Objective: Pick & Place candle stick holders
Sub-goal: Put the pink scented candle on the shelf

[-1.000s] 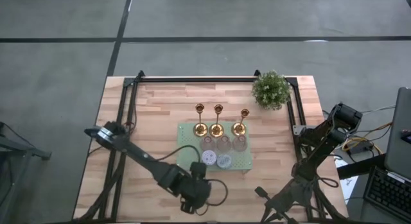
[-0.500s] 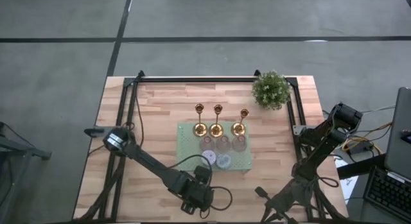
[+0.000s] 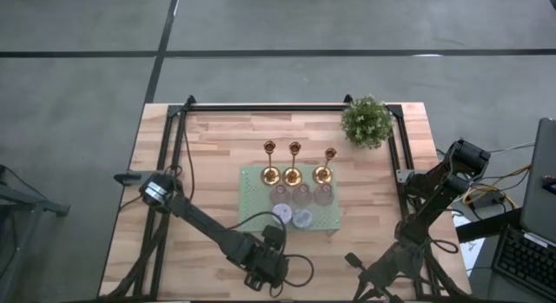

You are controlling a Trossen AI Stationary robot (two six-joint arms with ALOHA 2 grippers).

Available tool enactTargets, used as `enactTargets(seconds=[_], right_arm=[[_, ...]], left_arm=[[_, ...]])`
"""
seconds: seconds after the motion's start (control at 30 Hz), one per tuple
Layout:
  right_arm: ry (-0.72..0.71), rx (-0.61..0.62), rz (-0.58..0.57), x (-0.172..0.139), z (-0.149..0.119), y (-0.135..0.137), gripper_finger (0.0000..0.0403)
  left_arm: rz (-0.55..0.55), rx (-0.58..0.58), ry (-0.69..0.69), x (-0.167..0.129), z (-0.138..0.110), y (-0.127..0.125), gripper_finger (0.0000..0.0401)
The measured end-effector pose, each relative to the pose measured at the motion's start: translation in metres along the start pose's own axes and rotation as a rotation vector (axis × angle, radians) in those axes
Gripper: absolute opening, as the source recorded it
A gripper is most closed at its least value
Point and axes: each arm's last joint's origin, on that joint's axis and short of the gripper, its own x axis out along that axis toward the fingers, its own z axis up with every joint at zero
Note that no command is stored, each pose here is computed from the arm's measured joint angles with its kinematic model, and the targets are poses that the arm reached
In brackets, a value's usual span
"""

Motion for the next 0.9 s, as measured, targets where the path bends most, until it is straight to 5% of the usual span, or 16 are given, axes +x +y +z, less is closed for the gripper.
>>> enactTargets(seconds=[0.5,0.9], right_arm=[[0.004,-0.001,0.003,0.000,-0.001,0.001,0.0008],[0.004,-0.004,0.002,0.000,-0.001,0.001,0.0008]], left_arm=[[-0.057,0.021,-0.036,-0.035,0.014,-0.012,0.0307],[-0.013,0.378,-0.029,-0.033,0.008,-0.036,0.0307]])
